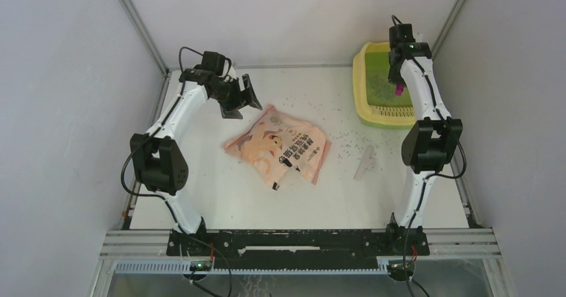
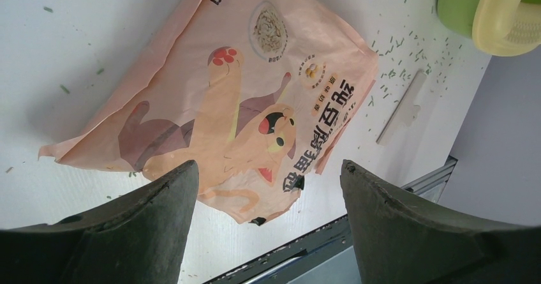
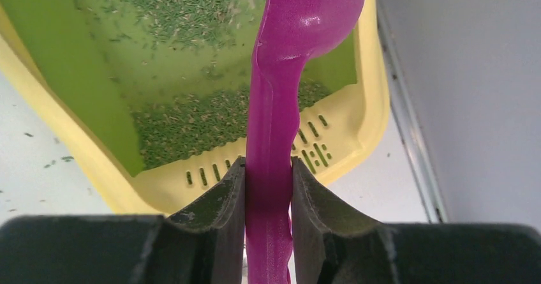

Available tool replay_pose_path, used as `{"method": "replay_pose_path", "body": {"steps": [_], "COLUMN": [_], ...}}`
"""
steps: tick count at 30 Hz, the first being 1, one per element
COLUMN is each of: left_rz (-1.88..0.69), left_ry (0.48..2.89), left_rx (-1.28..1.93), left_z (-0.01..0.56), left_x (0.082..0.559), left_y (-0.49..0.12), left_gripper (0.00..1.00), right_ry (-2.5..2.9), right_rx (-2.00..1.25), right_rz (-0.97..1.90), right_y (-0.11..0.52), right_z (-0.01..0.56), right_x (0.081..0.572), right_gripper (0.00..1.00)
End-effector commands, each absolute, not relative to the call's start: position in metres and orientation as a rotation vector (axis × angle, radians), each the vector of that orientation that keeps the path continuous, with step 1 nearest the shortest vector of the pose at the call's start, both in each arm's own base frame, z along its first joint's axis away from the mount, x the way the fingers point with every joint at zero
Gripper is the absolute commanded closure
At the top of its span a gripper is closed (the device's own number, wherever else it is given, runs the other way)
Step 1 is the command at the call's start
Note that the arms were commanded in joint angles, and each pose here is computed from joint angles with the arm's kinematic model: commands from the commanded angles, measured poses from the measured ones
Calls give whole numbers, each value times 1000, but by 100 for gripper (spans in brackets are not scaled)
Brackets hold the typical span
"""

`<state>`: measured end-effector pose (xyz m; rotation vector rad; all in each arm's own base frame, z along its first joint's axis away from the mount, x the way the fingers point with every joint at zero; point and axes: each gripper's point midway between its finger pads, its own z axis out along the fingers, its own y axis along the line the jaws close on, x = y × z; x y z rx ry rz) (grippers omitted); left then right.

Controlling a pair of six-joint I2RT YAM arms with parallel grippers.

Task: Fill the litter box with clean litter
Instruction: Pour the cat litter into the litter box.

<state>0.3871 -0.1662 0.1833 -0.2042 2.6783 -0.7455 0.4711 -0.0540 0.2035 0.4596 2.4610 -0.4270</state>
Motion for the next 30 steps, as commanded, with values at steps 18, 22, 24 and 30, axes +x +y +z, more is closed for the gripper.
{"method": "replay_pose_path", "body": {"steps": [18, 22, 24, 30], "left_rz": [-718, -718, -722, -706], "left_ry": [2673, 2674, 2672, 2663], "left_rx": [-188, -188, -190, -193], "left_z": [185, 185, 187, 189], "left_x": [381, 381, 380, 382], "left_y": [-164, -164, -164, -161], "left_gripper": [14, 14, 14, 14], "right_ry": [2439, 2459, 2481, 2426], "right_rx": [306, 300, 315, 291], "right_rz": [-560, -580, -526, -67], "right_y": [-32, -37, -34, 16], "right_z": [220, 220, 219, 253], "right_x": [450, 444, 440, 405], "right_gripper": [100, 100, 100, 100]}}
